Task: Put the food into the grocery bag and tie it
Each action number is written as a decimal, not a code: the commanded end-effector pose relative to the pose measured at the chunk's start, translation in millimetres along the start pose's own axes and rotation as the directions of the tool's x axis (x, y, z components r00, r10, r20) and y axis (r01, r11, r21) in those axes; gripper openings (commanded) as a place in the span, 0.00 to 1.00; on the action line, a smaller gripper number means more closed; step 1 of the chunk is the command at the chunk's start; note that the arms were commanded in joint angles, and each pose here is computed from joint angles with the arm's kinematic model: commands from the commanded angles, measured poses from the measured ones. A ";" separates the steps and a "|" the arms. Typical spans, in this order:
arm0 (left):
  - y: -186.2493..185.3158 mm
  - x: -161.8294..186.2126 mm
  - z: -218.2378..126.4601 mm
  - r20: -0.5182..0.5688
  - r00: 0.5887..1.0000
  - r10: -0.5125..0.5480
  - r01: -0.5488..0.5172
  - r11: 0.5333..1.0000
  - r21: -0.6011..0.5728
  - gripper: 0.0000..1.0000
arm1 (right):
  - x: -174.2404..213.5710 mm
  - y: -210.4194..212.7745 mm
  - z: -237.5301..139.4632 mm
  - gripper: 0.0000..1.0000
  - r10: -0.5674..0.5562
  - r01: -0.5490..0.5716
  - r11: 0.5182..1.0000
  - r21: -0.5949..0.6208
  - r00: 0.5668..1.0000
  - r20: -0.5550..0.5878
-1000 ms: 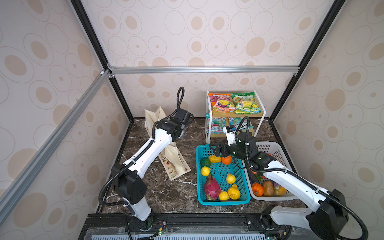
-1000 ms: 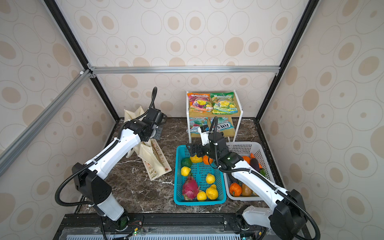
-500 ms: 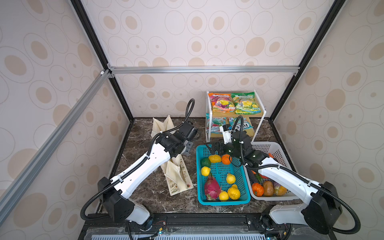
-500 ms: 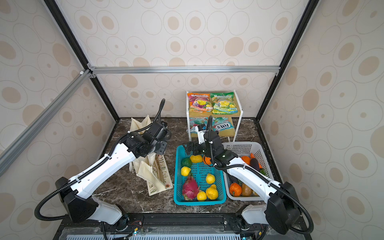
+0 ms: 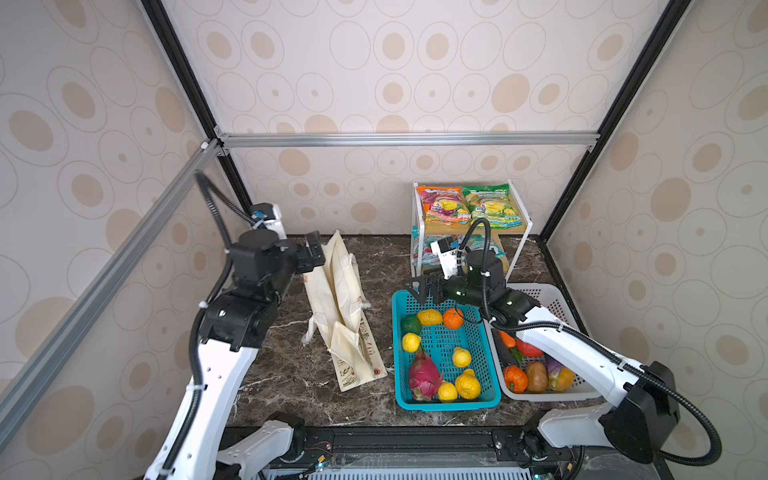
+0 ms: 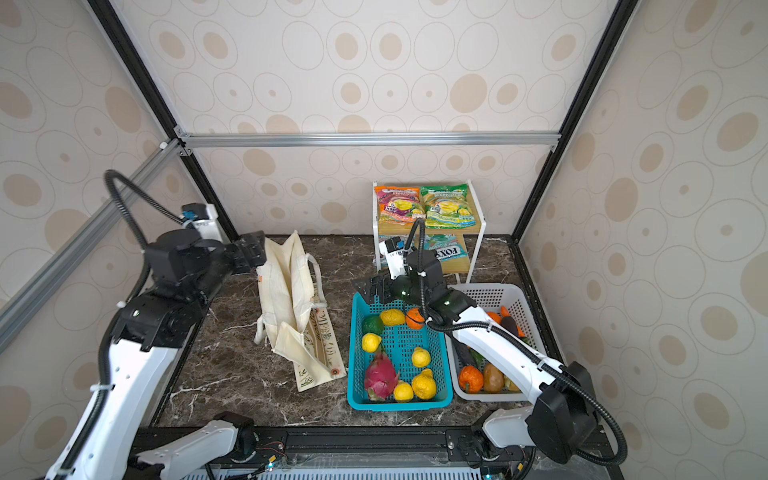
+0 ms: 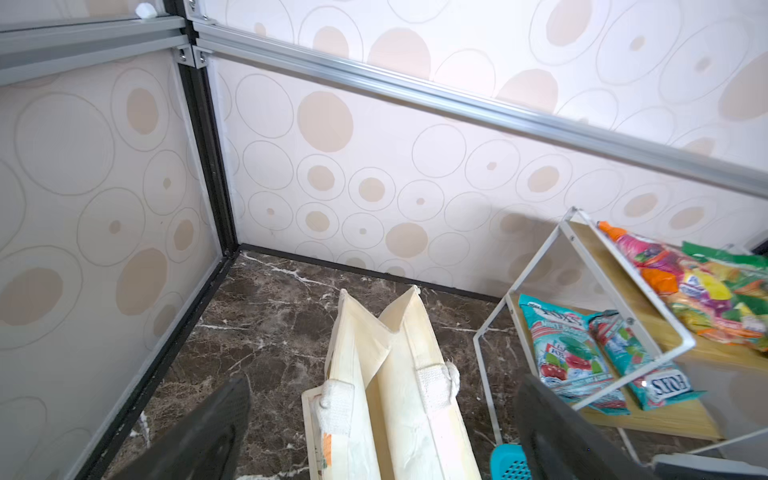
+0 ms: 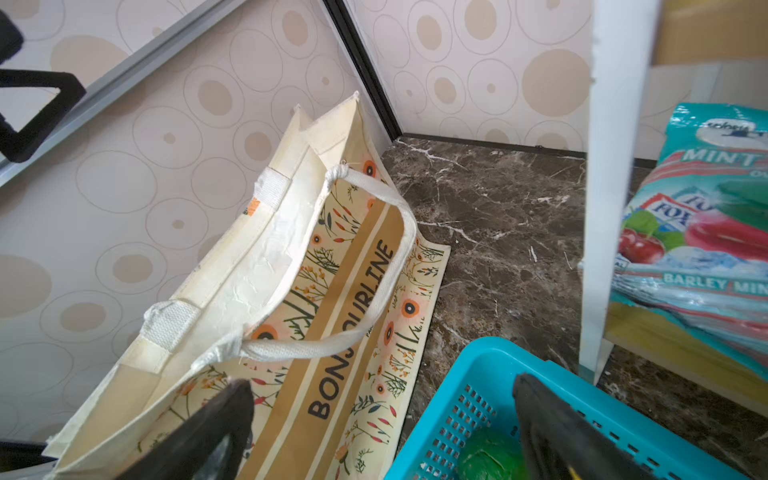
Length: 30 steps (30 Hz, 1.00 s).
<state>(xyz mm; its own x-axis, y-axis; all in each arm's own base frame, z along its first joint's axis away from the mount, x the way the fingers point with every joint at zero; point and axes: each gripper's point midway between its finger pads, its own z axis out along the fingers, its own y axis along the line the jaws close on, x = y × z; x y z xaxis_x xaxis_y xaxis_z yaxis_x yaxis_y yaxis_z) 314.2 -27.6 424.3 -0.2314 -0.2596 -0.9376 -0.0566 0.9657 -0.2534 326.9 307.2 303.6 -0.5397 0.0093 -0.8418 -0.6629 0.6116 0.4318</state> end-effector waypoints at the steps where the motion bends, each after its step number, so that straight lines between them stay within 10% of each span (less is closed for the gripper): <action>1: 7.5 44.5 21.1 -0.118 0.992 -0.051 0.057 0.997 0.052 0.99 | 15.5 4.7 14.9 1.00 -0.021 0.023 1.000 0.014 0.993 -0.112; 9: 47.7 109.5 37.0 -0.184 0.981 -0.068 0.056 0.996 -0.070 0.97 | 25.2 36.9 63.6 0.99 -0.059 0.063 0.998 0.011 0.979 -0.197; 15: 39.6 140.4 48.8 -0.241 0.969 -0.055 0.059 0.998 0.008 0.76 | 36.8 49.9 105.8 0.96 -0.036 0.045 0.999 0.025 0.958 -0.286; 19: 31.6 145.5 54.7 -0.267 0.963 -0.033 0.049 0.997 0.056 0.42 | 45.1 57.4 131.4 0.89 -0.030 0.038 0.999 0.020 0.946 -0.322; 23: 32.8 144.9 58.8 -0.286 0.958 -0.006 0.020 0.999 0.047 0.00 | 47.7 73.3 149.4 0.65 -0.045 0.041 0.999 -0.021 0.943 -0.331; 30: 42.1 104.4 53.6 -0.224 0.974 0.046 -0.056 0.998 -0.037 0.00 | 34.3 58.3 142.4 0.06 -0.071 0.111 0.987 0.116 0.949 -0.308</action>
<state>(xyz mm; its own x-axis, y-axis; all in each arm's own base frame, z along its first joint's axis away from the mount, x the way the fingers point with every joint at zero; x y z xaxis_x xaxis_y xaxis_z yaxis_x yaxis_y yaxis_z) 335.8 -27.6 263.5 -0.5197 -0.2517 -0.8164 -0.0593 0.9639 -0.2594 336.9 473.9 240.8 -0.6470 -0.2759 -0.7108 -0.6783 0.6341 0.3712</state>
